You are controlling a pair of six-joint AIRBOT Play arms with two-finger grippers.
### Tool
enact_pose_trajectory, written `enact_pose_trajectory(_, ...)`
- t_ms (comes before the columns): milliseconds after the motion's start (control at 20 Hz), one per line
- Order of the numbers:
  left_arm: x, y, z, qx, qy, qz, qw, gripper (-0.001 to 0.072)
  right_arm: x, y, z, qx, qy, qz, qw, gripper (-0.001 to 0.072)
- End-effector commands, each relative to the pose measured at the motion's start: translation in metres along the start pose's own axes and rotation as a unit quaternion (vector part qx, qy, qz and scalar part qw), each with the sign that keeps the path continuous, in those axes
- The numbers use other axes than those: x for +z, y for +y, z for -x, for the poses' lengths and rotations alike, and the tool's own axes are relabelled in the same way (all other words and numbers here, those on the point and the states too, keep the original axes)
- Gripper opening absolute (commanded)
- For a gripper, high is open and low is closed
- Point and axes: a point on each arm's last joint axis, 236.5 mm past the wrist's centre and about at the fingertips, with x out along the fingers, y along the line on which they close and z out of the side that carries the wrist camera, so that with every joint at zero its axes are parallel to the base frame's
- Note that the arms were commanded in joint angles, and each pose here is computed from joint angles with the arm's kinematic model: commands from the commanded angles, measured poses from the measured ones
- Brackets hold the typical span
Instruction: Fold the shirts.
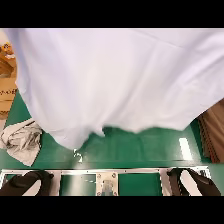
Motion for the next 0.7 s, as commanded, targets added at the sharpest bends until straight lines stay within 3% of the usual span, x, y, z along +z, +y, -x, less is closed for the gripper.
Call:
enact_pose_trajectory(0,-0.067,0.031,-0.075,0.006,0.091,0.037,0.995,0.0019,-0.039,-0.047,-0.067,-0.009,0.074,-0.029,0.997,0.0016)
enact_pose_trajectory(300,-0.241,0.063,-0.195,-0.012,0.257,0.137,0.956,0.002,-0.187,-0.115,-0.215,-0.01,0.232,-0.089,0.968,0.0016)
enact_pose_trajectory(550,-0.345,0.06,-0.232,-0.033,0.335,0.219,0.916,0.0023,-0.291,-0.138,-0.271,-0.021,0.313,-0.122,0.942,0.0017)
enact_pose_trajectory(600,-0.351,0.062,-0.232,-0.027,0.342,0.23,0.911,0.0151,-0.295,-0.141,-0.272,-0.023,0.317,-0.124,0.94,0.0017)
enact_pose_trajectory(650,-0.35,0.063,-0.229,-0.026,0.344,0.239,0.908,0.045,-0.292,-0.147,-0.27,-0.027,0.314,-0.127,0.94,0.002)
